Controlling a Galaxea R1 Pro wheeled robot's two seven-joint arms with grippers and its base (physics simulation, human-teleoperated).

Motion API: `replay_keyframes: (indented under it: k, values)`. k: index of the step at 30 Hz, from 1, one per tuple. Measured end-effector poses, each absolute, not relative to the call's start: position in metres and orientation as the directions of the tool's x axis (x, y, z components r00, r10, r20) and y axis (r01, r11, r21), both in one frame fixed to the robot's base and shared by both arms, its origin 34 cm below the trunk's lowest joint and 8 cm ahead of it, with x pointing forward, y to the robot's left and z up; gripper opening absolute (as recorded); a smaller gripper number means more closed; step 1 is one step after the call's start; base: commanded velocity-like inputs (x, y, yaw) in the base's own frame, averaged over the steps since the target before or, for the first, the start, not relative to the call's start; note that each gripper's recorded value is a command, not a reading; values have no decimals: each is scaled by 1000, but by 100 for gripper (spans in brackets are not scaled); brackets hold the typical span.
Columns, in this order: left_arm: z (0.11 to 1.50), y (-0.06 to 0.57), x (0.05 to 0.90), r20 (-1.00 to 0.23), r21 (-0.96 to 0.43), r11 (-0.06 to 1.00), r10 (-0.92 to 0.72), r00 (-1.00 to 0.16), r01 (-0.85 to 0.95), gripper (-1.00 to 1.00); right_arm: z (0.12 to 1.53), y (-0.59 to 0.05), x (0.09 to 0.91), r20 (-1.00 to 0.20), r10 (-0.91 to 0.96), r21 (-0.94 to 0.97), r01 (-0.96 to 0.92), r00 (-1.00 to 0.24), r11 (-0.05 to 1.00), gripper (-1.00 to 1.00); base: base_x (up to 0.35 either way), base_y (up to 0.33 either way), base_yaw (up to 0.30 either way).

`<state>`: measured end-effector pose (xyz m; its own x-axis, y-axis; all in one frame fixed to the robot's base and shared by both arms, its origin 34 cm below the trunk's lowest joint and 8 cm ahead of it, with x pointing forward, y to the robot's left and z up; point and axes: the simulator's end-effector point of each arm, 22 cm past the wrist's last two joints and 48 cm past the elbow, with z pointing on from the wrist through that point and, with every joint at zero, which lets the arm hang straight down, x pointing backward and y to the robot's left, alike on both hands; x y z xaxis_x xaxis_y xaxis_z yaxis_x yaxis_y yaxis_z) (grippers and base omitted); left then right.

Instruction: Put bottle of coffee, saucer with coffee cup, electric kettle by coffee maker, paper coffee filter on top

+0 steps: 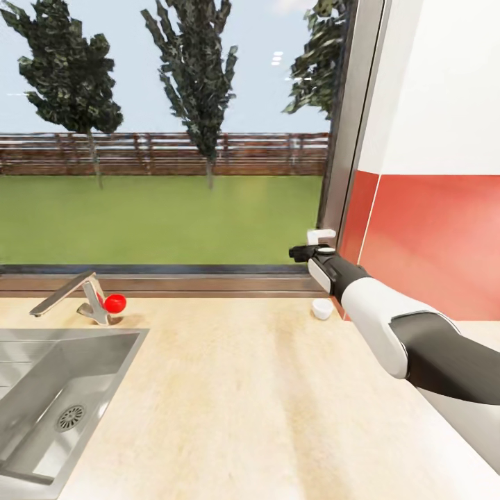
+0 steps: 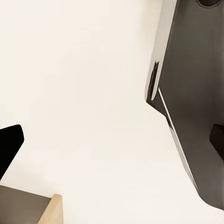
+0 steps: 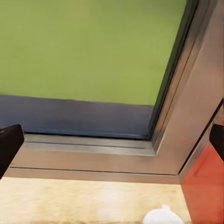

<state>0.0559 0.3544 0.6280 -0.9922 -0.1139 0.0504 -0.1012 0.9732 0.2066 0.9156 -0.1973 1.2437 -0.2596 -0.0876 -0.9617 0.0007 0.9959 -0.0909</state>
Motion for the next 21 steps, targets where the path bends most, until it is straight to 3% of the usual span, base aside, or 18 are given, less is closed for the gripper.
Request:
replay_keyframes:
  k: [21]
  values:
    - [629, 356, 51, 73, 210, 972, -118, -990, -100, 100, 1204, -201, 906, -927, -101, -108, -2, -362, 994, 100, 0, 0, 8]
